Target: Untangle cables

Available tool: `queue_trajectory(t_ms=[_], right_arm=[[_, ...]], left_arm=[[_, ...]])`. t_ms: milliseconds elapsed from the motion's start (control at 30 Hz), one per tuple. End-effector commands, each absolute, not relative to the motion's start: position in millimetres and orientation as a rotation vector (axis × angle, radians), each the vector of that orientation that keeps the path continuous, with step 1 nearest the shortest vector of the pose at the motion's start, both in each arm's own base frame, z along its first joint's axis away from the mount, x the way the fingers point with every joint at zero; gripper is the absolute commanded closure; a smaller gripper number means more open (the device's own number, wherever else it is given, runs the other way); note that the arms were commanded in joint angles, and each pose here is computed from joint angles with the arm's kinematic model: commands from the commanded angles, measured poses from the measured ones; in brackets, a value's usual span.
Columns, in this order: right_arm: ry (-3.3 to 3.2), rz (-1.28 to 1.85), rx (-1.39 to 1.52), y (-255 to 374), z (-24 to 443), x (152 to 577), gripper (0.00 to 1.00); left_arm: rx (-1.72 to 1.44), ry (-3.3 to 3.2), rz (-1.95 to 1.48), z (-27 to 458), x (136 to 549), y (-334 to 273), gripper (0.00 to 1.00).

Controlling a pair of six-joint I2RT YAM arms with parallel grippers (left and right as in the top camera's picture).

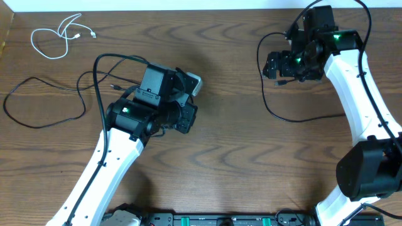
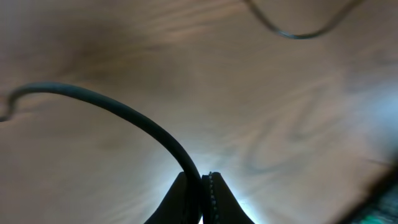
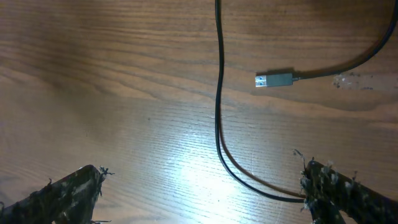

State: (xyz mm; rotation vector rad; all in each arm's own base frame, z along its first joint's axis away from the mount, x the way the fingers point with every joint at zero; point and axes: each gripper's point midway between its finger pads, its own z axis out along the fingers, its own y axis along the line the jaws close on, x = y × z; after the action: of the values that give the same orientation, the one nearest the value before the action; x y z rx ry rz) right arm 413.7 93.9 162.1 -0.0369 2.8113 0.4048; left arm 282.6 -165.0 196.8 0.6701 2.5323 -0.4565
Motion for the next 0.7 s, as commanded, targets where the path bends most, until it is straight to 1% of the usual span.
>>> queue_trajectory(t_ms=[0, 167, 233, 400, 533, 667], right_arm=[[2.779, 0.422, -0.041, 96, 173, 416, 0.01], [2.779, 0.422, -0.041, 96, 173, 416, 0.01], [2.779, 0.422, -0.041, 96, 173, 416, 0.01], [2.78, 0.422, -0.041, 96, 173, 416, 0.01], [2.786, 0.422, -0.04, 96, 173, 414, 0.01], [2.794, 0.422, -0.038, 96, 172, 413, 0.01]], left_arm=[[0.68, 2.463, -0.094, 205, 309, -128, 0.92], [0.623, 2.445, 0.202, 209, 323, -92, 0.93], [0.612, 2.445, 0.225, 210, 324, -88, 0.92], [0.551, 2.461, 0.224, 209, 328, -79, 0.92], [0.5, 2.475, 0.049, 208, 331, -82, 0.93], [0.397, 2.479, -0.056, 210, 339, -64, 0.93]])
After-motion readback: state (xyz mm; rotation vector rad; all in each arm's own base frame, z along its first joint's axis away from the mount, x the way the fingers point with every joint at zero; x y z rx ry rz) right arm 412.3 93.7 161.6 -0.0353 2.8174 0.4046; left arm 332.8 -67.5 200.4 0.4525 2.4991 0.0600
